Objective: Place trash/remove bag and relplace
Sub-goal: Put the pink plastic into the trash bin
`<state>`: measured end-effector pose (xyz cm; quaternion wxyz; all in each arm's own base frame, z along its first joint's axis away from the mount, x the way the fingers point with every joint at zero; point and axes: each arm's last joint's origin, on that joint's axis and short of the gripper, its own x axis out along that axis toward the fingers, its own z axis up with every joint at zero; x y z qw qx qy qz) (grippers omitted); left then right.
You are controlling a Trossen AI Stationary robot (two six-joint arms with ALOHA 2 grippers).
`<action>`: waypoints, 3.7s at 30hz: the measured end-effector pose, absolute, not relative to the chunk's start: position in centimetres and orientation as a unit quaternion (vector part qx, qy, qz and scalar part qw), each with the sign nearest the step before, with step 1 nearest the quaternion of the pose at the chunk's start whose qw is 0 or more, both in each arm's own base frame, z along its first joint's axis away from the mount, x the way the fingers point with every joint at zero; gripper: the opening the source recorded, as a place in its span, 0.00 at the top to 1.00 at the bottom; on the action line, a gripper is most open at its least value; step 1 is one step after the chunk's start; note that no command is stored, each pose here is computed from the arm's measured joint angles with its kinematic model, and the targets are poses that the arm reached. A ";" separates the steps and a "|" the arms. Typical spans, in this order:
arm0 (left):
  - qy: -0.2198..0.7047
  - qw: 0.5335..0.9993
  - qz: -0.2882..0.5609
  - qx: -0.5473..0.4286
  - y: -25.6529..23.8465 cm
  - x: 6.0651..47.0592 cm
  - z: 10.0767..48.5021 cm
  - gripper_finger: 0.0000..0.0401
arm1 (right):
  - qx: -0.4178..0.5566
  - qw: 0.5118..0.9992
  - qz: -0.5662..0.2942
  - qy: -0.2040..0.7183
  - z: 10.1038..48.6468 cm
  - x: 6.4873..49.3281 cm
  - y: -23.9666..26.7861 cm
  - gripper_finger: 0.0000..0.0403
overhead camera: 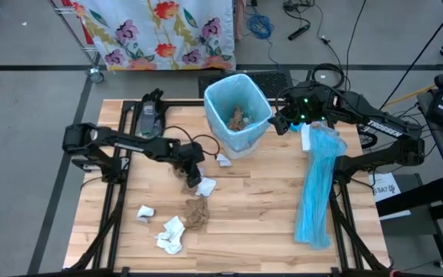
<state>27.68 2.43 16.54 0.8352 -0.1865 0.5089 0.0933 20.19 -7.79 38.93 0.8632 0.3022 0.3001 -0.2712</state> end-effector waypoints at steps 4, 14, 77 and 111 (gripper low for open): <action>0.510 0.835 0.106 -0.179 2.6 28.4 15.3 0.45 | 0.302 0.863 -0.271 0.301 38.9 20.2 -7.8 0.50; 0.516 0.805 0.169 -0.237 2.8 29.4 13.0 0.82 | 0.300 0.864 -0.268 0.302 38.9 20.2 -7.8 0.50; 0.192 0.948 0.193 -0.164 11.6 36.3 38.1 0.68 | 0.272 0.826 -0.204 0.449 34.5 17.2 -2.1 0.50; 0.149 0.939 0.206 -0.232 12.3 34.4 40.1 0.61 | 0.267 0.832 -0.211 0.438 34.6 17.4 -2.2 0.50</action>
